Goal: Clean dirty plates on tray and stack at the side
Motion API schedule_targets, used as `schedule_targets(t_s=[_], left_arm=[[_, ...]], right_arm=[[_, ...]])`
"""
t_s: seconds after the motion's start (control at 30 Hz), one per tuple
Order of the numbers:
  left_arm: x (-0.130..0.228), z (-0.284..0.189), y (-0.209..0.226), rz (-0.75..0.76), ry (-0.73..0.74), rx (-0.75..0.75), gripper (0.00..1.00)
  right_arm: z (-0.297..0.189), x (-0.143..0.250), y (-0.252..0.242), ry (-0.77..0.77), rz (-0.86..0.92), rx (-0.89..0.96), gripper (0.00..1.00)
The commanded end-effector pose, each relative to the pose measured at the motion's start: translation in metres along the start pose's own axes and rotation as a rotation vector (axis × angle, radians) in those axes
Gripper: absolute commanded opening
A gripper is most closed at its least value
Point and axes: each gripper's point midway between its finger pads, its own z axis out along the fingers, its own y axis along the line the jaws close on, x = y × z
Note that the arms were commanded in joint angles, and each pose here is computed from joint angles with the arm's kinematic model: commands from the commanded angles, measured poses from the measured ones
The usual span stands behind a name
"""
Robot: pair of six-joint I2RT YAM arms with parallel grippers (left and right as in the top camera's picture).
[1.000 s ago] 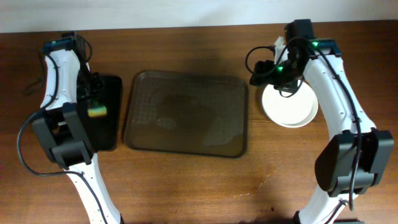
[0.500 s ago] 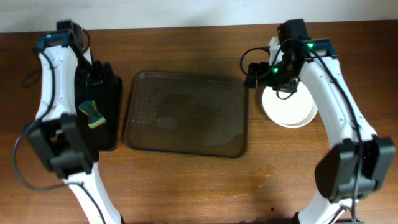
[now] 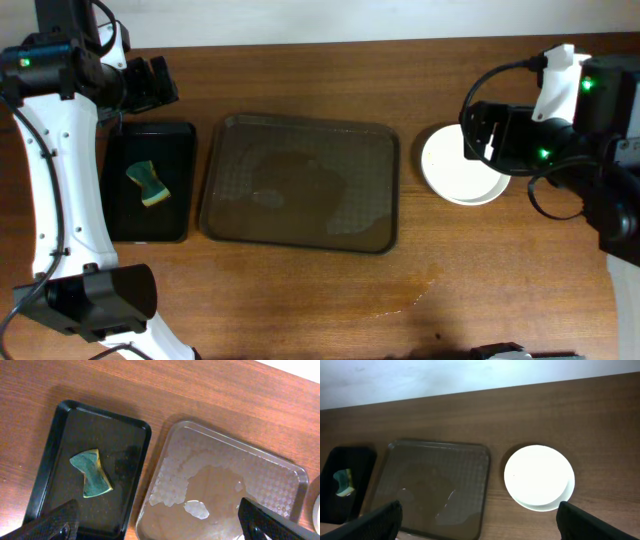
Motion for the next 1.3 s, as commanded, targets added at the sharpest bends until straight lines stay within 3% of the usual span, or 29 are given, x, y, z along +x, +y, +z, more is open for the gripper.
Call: schedule_targets(t_s=[0.0,0.13,0.33,0.73,1.0,1.27], left_arm=[[0.001,0.004,0.000,0.011,0.012,0.013,0.99],[0.001,0.004,0.000,0.011,0.013,0.013,0.99],[0.001,0.004,0.000,0.011,0.013,0.013,0.99],[0.001,0.004,0.000,0.011,0.012,0.013,0.99],[0.001,0.004,0.000,0.011,0.013,0.013,0.99],[0.001,0.004,0.000,0.011,0.013,0.013,0.99]], right_arm=[[0.003,0.007,-0.009,0.036,-0.059,0.056,0.98],[0.003,0.010,-0.021,0.050,-0.197,0.117,0.99],[-0.002,-0.019,0.003,-0.283,-0.219,-0.018,0.98],[0.016,0.127,-0.040,-0.692,-0.229,-0.032,0.98],[0.047,0.164,-0.053,-0.823,-0.246,-0.035,0.98],[0.081,0.187,-0.059,-0.774,-0.245,-0.046,0.99]])
